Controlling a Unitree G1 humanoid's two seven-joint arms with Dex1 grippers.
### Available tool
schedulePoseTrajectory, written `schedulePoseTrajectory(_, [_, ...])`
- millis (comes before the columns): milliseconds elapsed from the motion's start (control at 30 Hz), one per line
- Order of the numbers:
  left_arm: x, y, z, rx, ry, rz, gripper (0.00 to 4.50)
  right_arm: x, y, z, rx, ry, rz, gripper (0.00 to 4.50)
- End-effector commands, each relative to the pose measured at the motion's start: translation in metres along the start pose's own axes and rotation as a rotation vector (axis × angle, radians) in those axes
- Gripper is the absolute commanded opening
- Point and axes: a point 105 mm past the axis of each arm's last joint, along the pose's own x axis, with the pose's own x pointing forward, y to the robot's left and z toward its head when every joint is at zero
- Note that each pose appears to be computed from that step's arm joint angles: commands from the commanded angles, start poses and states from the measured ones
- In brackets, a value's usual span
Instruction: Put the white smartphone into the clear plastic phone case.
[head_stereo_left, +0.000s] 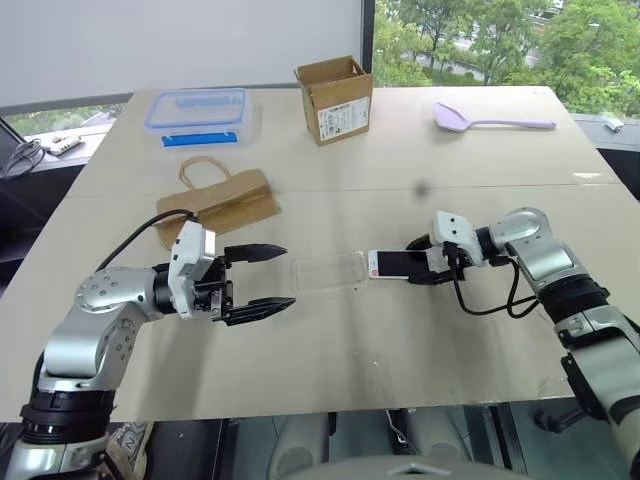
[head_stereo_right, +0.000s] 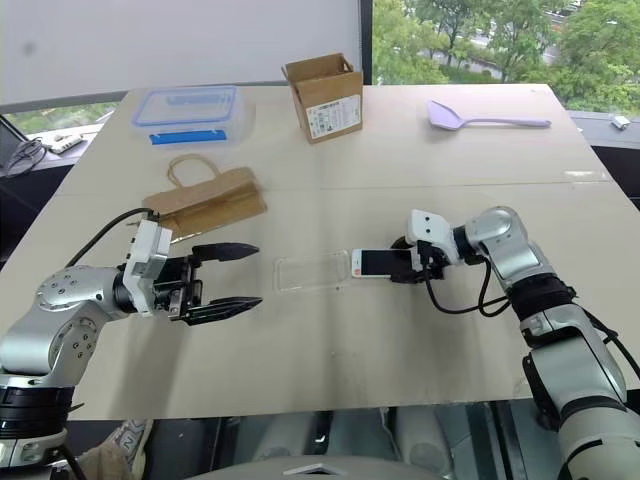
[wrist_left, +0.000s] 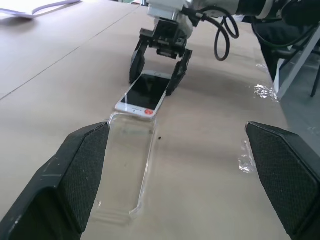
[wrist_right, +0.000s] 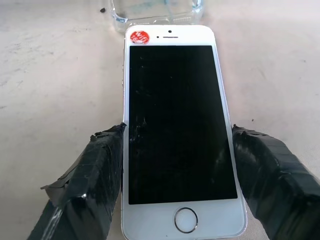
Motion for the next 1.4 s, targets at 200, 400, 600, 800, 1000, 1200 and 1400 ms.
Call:
schedulePoseTrajectory(200, [0.010,0.004,0.019,0.045,-0.125,0.010,4.50,-0.006,-0.001,-0.015,0.058,0.036,-0.049,2.77])
schedulePoseTrajectory(400, [0.011,0.008,0.023,0.036,-0.158,0.029,4.50,-0.007,0.000,-0.014,0.058,0.032,-0.050,2.77])
schedulePoseTrajectory(600, [0.012,0.009,0.026,0.038,-0.187,0.043,4.50,-0.007,0.000,-0.010,0.067,0.000,-0.060,2.77])
schedulePoseTrajectory(800, [0.010,0.011,0.022,0.020,-0.185,0.062,4.50,-0.012,-0.003,-0.003,0.070,-0.040,-0.076,2.77])
schedulePoseTrajectory(1000, [-0.006,0.017,0.003,-0.023,-0.113,0.115,4.50,-0.020,-0.002,0.030,0.037,-0.114,-0.057,2.77])
schedulePoseTrajectory(1200, [-0.022,0.017,-0.019,-0.036,-0.034,0.142,4.50,-0.011,0.000,0.062,-0.046,-0.079,-0.073,2.77])
schedulePoseTrajectory(1400, [-0.029,0.013,-0.027,-0.034,-0.004,0.140,4.50,0.003,0.008,0.089,-0.117,-0.097,-0.066,2.77])
